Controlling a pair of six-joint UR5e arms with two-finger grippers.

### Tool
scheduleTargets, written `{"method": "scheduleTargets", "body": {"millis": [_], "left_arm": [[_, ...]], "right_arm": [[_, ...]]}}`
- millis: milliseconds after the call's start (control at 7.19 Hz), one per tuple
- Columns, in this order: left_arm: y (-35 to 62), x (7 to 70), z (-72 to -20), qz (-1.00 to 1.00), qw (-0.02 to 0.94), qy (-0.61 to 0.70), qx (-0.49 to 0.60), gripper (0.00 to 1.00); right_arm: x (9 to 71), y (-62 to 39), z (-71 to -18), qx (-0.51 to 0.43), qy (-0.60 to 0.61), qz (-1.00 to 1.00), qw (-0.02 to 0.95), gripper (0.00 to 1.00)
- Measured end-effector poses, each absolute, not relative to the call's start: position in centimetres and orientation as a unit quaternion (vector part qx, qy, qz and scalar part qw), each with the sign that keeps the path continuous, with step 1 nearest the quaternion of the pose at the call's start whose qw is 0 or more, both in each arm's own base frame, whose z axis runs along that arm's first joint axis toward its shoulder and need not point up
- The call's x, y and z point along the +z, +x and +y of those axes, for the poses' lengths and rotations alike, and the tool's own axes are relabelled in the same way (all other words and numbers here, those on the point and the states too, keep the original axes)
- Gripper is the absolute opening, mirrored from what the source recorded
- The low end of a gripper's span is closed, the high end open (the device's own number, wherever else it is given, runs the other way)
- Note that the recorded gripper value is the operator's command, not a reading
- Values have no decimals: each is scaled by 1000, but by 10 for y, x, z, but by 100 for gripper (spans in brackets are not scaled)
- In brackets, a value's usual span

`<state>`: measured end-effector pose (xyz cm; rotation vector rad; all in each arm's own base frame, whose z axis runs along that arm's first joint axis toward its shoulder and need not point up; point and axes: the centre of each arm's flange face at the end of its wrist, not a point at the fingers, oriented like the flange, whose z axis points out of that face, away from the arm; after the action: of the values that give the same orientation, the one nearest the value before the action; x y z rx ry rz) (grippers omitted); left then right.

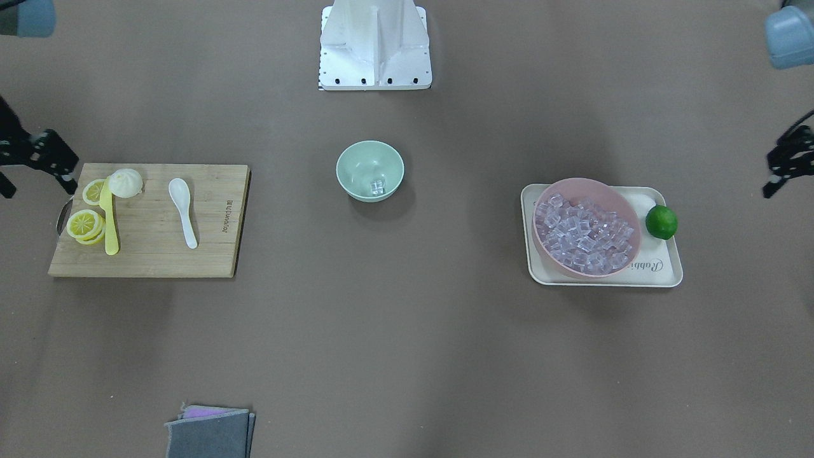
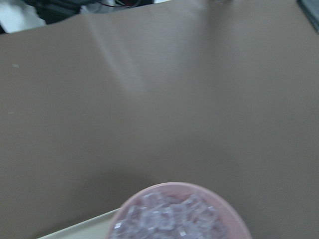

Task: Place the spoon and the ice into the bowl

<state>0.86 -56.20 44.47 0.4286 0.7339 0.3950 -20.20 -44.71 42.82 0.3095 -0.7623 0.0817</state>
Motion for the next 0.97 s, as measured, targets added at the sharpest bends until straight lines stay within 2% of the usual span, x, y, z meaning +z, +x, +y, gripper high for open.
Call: {"method": "scheduleTargets", "body": {"millis": [278,417,556,973], "left_arm": [[-52,515,-542,337,902,169,210,98],[-60,543,-532,339,905,150,207,98],[-62,556,-526,341,906,144,204,98],[-62,565,-523,344,906,141,202,98]], "right_arm": [[413,-290,-441,21,174,-353,919,100],[406,-327,-435,1,183,-352,918,96],[401,-352,-431,-16,187,-352,917,89],[405,-376,-428,-75,201,-343,915,84]]}}
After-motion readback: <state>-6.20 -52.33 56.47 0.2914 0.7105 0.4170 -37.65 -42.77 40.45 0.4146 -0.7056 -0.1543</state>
